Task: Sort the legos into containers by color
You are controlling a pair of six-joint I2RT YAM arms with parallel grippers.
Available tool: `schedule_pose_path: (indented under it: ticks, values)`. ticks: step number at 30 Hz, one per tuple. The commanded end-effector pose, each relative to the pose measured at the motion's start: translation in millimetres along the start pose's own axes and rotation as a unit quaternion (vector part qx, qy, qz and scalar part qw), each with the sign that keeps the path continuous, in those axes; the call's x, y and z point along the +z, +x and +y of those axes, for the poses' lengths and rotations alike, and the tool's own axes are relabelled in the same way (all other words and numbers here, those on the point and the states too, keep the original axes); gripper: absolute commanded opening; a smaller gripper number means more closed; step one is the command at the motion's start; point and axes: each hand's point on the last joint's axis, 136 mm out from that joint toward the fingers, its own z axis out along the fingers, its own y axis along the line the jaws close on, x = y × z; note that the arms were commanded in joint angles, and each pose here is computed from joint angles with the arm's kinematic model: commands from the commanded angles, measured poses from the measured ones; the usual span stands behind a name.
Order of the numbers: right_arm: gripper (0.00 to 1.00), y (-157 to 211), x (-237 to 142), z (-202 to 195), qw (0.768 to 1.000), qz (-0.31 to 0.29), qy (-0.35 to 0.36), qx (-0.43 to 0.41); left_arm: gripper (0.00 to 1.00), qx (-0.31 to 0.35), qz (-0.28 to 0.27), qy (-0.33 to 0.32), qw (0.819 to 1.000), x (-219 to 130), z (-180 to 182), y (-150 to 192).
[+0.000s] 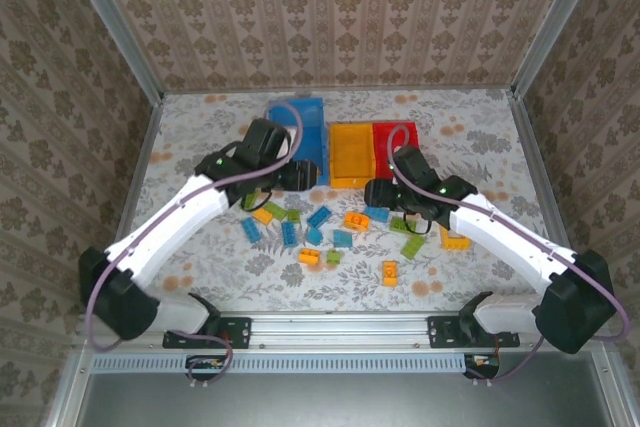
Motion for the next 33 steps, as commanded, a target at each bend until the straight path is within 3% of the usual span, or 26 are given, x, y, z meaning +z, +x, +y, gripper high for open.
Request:
schedule_pose_path:
  ticks: [1,7,13,18,26,33]
  values:
    - [0.69,24.1,-7.0,-9.1,0.998,0.041,0.019,-0.034,0.62,0.018,-0.011,0.020,1.000,-17.0,1.3,19.1]
    - [0.67,40.0,-8.5,-25.3,0.997,0.059,0.049,0.019,0.63,0.002,-0.019,0.000,1.000,-30.9,19.6,44.0]
    - [0.67,12.2,7.7,-14.8,0.976,0.023,0.067,0.208,0.63,-0.002,-0.046,0.004,0.999,-27.6,17.1,31.4]
    - [0.67,11.6,33.0,-17.2,0.905,0.027,0.120,0.407,0.63,0.007,-0.049,0.019,0.999,-22.5,10.3,24.4]
    - [0.69,29.4,75.3,-19.7,0.790,0.048,0.138,0.595,0.64,0.034,-0.049,0.061,0.996,-25.0,-9.1,20.6]
    - [0.70,27.7,96.3,-33.5,0.739,0.046,0.133,0.658,0.65,0.042,-0.049,0.074,0.995,-28.9,-14.3,24.3]
